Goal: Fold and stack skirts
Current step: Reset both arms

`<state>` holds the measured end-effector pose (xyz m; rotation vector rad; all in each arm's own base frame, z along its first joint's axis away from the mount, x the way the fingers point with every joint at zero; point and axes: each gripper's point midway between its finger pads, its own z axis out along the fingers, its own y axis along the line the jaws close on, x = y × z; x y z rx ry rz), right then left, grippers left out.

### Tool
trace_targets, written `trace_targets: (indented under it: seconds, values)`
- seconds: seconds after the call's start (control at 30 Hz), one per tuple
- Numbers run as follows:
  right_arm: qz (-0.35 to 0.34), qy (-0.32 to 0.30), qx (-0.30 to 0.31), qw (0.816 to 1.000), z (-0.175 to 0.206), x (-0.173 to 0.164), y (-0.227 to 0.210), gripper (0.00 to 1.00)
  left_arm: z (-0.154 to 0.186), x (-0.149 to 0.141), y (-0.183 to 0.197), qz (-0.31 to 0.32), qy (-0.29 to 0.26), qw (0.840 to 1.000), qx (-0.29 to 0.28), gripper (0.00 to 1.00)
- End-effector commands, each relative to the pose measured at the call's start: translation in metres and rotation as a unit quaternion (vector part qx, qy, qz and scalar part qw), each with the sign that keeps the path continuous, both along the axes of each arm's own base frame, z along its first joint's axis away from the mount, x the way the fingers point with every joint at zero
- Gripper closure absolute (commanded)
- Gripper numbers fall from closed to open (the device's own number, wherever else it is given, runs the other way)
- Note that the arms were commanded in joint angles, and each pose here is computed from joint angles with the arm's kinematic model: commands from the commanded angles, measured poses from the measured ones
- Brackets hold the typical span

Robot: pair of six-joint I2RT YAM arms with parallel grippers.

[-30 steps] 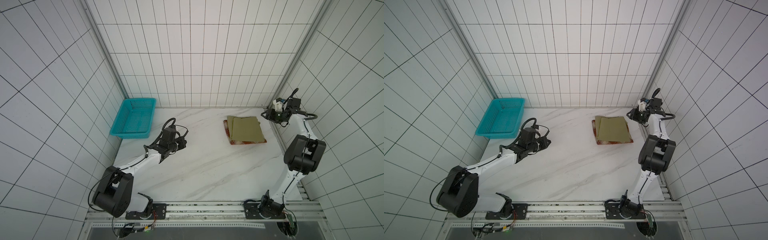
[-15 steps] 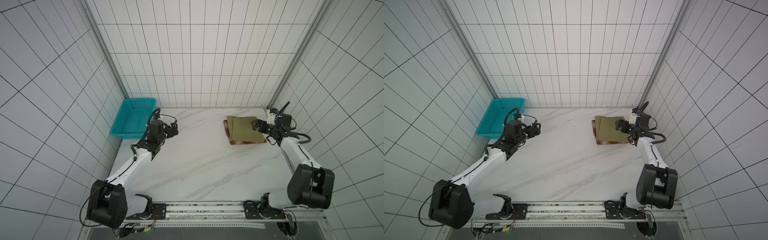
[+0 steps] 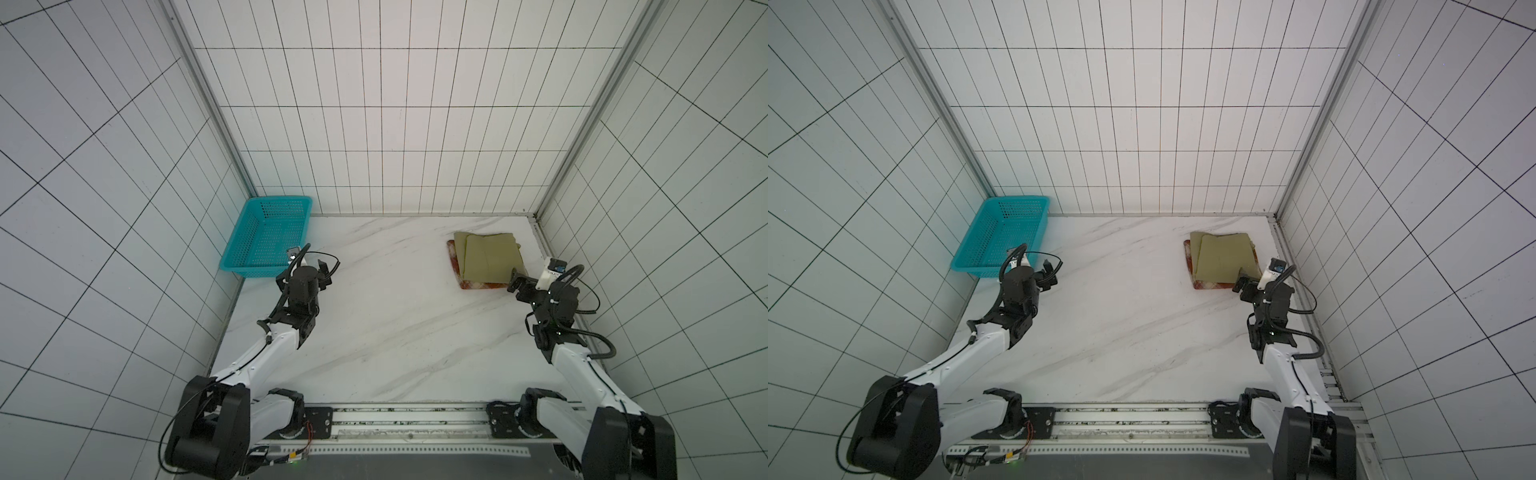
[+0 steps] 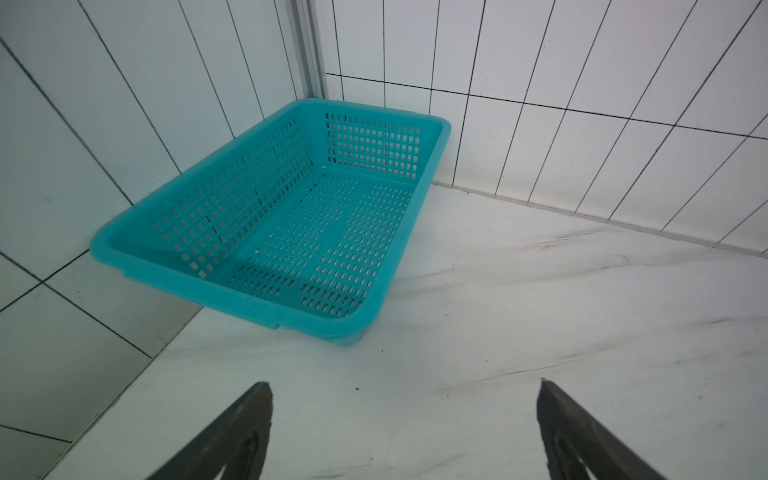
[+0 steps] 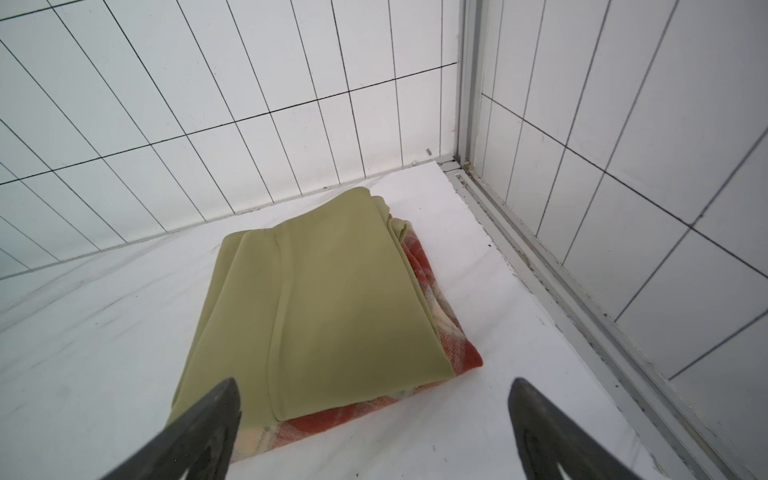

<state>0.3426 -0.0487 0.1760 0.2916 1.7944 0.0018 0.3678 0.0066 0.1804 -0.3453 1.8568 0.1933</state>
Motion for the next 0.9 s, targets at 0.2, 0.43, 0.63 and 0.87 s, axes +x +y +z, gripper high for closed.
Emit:
trace_targets:
  seconds: [0.2, 0.43, 0.63, 0.87]
  values:
    - [0.000, -0.057, -0.052, 0.997, -0.024, -0.006, 0.003, 0.01, 0.012, 0.009, 0.015, 0.010, -0.070, 0.995, 0.075, 0.03]
    - [0.009, -0.057, -0.066, 0.996, -0.027, 0.018, 0.009, 0.00, -0.031, 0.015, 0.028, 0.002, -0.051, 0.998, 0.039, 0.03]
    - [0.008, -0.087, -0.085, 0.993, -0.032, 0.016, 0.011, 0.00, -0.037, 0.012, 0.020, -0.025, -0.089, 0.995, 0.029, 0.03]
    - [0.017, -0.058, -0.093, 0.994, -0.044, 0.038, 0.015, 0.00, -0.050, 0.030, -0.006, -0.105, -0.074, 0.991, 0.046, 0.03]
